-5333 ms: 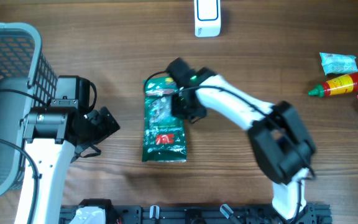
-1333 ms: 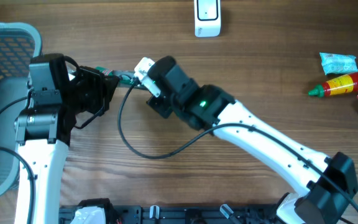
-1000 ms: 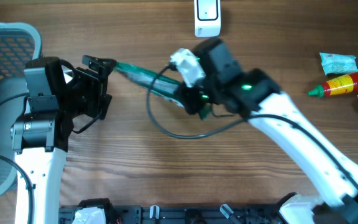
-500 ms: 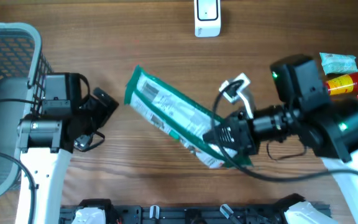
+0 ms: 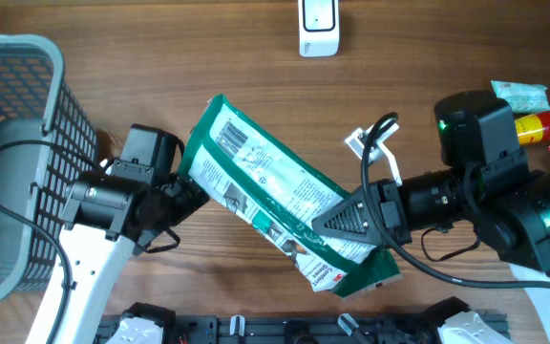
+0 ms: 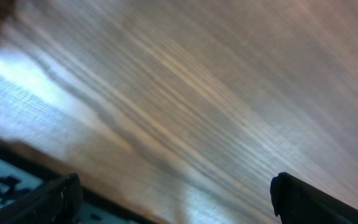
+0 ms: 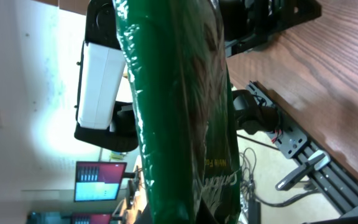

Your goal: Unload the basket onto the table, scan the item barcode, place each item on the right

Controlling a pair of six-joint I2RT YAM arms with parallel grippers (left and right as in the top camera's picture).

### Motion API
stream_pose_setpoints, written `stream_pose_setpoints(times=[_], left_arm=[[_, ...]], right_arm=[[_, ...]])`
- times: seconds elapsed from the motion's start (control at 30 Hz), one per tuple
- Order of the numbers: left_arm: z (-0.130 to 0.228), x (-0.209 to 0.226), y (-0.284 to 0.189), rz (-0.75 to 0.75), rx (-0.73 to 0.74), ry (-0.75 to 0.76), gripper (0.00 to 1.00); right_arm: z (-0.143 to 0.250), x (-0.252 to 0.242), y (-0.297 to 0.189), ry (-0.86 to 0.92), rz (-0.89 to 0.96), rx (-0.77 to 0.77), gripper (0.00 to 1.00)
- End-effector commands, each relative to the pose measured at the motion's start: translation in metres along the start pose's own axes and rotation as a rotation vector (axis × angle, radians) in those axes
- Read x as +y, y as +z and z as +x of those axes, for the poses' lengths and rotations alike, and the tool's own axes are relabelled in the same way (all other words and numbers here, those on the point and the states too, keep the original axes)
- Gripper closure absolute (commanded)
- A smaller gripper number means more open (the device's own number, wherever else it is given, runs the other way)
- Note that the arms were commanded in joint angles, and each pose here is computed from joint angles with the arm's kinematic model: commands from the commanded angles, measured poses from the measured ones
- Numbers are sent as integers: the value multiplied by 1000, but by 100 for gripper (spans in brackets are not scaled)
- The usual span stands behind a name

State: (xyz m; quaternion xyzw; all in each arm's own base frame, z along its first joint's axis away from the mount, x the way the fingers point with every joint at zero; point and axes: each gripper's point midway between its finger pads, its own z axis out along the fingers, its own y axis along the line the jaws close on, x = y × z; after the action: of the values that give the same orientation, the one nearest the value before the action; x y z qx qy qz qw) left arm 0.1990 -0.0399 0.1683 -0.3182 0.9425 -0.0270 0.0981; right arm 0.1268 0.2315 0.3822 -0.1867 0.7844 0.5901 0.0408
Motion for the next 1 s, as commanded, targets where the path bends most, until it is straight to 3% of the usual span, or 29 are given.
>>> stream_pose_setpoints(times=[0.0,0.33,0.53,0.67,0.77,0.97], left_arm=[[2,6,3,-38,3,21,0],[2,6,3,-37,2,20,0],[2,6,3,-37,2,21,0],[2,6,3,-37,2,20,0],[2,6,3,-37,2,21,0],[2,6,3,-37,2,20,0]], right_arm=[[3,8,-2,3,-33,7,96],[5,7,-2,47,-30,13,96],[-8,-13,-6,335,69,-71,96],[-21,-31,-15,396,136,-153,96],[-23,-32,-15,365,137,-151,96],[-44,-51,-22,57,277,-227,96]])
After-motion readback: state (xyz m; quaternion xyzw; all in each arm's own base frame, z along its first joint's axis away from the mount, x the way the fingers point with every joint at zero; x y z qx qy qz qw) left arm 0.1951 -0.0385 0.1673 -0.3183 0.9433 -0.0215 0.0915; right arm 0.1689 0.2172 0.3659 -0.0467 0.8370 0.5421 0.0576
